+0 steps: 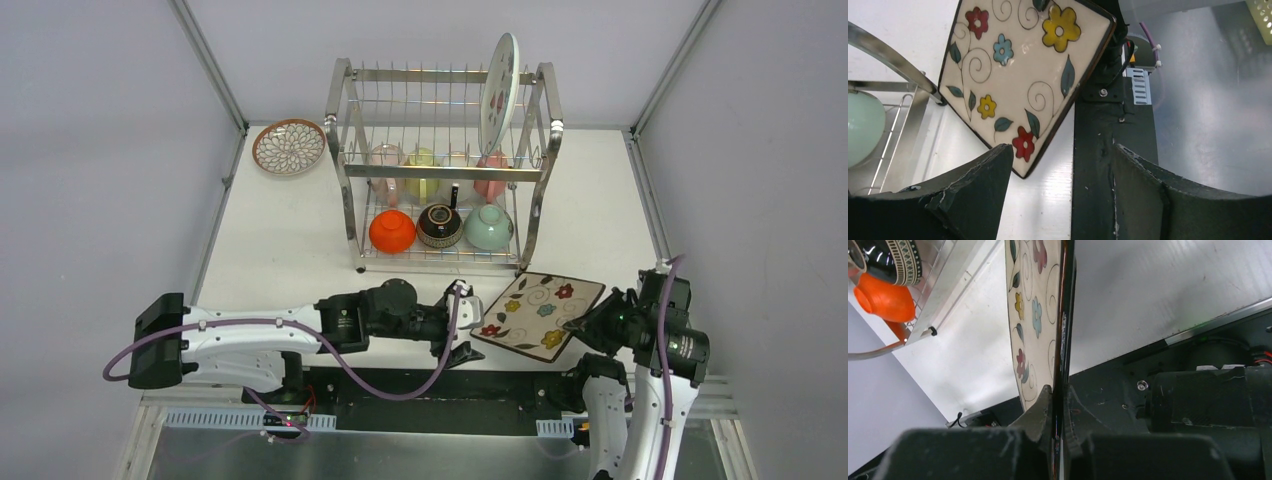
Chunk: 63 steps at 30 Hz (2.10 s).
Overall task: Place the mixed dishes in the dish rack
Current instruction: Pick up the plate at the center of the board, then insert the plate into the dish rack.
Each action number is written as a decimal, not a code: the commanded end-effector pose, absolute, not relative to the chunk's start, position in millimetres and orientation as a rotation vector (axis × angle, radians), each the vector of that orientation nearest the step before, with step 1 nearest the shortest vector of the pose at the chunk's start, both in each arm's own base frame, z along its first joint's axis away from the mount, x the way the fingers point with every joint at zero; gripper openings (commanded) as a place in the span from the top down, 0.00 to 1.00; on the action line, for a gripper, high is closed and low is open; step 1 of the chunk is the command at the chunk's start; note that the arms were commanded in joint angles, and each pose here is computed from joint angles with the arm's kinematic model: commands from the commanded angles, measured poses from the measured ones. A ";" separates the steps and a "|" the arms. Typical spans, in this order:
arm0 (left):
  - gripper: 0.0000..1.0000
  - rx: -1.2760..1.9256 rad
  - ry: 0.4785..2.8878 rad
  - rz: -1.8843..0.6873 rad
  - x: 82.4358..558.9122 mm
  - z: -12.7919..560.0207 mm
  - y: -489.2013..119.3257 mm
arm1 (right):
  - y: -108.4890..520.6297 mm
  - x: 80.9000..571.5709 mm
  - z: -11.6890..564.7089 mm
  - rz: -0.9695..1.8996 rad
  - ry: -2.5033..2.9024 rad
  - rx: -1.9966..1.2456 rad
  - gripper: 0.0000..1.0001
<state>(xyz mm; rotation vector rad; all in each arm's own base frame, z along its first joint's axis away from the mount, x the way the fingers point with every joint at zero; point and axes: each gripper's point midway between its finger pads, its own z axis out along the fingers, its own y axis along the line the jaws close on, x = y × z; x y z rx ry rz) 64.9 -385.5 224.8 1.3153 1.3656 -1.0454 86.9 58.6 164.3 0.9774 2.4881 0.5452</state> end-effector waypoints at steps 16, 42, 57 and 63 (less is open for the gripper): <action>0.23 1.389 1.303 -1.055 57.0 232.2 -396.2 | 99.5 84.9 230.0 0.868 2.251 0.686 1.00; 0.31 1.527 1.133 -1.045 39.4 213.0 -418.5 | 116.1 75.4 228.3 1.028 2.194 0.784 1.00; 0.20 1.310 1.571 -0.980 65.2 230.8 -398.5 | 89.3 53.5 224.7 0.738 2.178 0.790 1.00; 0.18 1.256 1.782 -0.941 77.8 231.9 -378.8 | 80.1 51.8 240.0 0.666 2.141 0.799 1.00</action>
